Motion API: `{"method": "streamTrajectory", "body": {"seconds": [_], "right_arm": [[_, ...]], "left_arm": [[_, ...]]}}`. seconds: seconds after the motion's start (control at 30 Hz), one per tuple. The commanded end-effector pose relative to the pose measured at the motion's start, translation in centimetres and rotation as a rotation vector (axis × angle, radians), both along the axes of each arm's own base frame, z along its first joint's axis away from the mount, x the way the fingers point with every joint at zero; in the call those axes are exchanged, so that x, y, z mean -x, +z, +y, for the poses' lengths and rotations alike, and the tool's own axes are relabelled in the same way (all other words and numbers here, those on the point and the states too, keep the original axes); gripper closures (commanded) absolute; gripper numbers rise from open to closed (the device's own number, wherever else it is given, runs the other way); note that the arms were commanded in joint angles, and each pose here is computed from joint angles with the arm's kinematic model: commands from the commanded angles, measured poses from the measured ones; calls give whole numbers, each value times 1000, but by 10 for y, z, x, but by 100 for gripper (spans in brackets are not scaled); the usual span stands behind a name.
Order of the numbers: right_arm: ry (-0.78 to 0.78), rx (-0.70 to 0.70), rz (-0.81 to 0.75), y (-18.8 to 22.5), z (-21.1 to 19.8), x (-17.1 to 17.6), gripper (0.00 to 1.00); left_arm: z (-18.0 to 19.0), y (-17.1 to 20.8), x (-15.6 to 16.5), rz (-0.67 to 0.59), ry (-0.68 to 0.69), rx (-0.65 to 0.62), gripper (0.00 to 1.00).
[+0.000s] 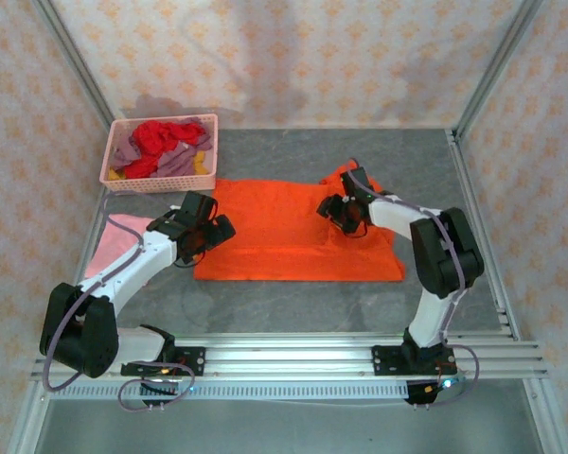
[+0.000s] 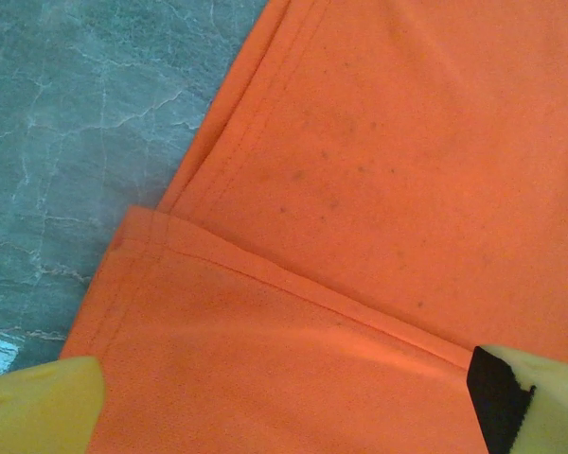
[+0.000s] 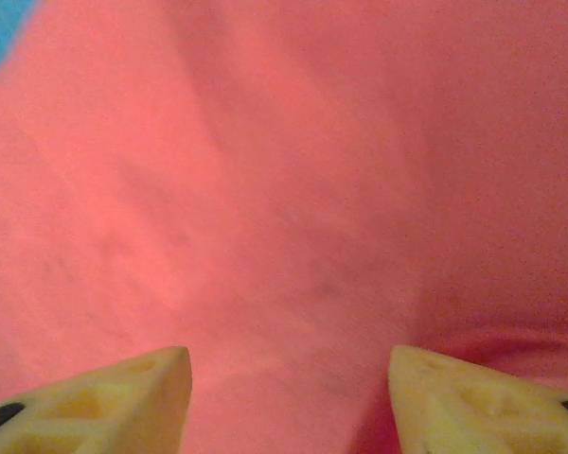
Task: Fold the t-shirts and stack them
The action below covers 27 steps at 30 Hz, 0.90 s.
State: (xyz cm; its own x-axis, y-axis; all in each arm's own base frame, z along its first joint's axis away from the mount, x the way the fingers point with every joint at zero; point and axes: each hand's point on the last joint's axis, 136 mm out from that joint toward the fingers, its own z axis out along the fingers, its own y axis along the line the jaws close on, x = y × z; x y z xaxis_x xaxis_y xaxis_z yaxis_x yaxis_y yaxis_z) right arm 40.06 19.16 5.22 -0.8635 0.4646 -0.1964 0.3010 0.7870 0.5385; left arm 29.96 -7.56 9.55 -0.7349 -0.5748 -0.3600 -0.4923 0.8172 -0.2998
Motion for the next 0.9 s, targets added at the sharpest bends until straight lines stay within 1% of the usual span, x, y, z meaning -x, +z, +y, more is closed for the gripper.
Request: {"method": "streamTrajectory", "body": {"seconds": [0.0, 0.1, 0.17, 0.2, 0.23, 0.27, 0.3, 0.33, 0.4, 0.43, 0.53, 0.57, 0.6, 0.7, 0.8, 0.87], "right_arm": [[8, 25, -72, 18, 1, -23, 42], [-6, 64, -114, 26, -10, -31, 41], [-30, 93, -145, 31, -23, -33, 37], [-51, 114, -167, 33, -32, -35, 33], [-70, 133, -187, 36, -40, -35, 28], [-93, 160, -213, 39, -51, -34, 20], [-113, 190, -236, 43, -61, -34, 4], [-112, 216, -244, 44, -69, -31, 1], [-89, 247, -245, 41, -81, -27, 1], [-92, 237, -234, 38, -86, -25, 1], [-90, 105, -204, 28, -89, -25, 1], [-82, 98, -178, 23, -89, -26, 1], [-70, 124, -135, 16, -92, -25, 5], [-25, 164, -30, -2, -90, -22, 12], [12, 163, -3, -11, -80, -24, 17], [32, 171, 12, -16, -76, -24, 19]], "left_arm": [[-2, -4, -1, -6, -18, -6, 0], [-5, -3, -7, -23, -27, -1, 0], [-6, -2, -13, -37, -26, 0, 0], [-7, -2, -17, -45, -24, 3, 0], [-10, -1, -22, -59, -35, 13, 0], [-14, 1, -28, -82, -49, 27, 0], [-17, 3, -34, -102, -56, 37, 0], [-18, 5, -40, -120, -54, 40, 0], [-18, 8, -53, -140, -51, 28, 0], [-18, 10, -59, -141, -52, 18, 0], [-20, 8, -80, -118, -68, -11, 0], [-22, 5, -89, -110, -73, -12, 0], [-23, 1, -96, -97, -69, -10, 0], [-26, -10, -119, -73, -59, -14, 8], [-27, -27, -133, -41, -45, -28, 16], [-29, -39, -137, -19, -36, -26, 19]]}}
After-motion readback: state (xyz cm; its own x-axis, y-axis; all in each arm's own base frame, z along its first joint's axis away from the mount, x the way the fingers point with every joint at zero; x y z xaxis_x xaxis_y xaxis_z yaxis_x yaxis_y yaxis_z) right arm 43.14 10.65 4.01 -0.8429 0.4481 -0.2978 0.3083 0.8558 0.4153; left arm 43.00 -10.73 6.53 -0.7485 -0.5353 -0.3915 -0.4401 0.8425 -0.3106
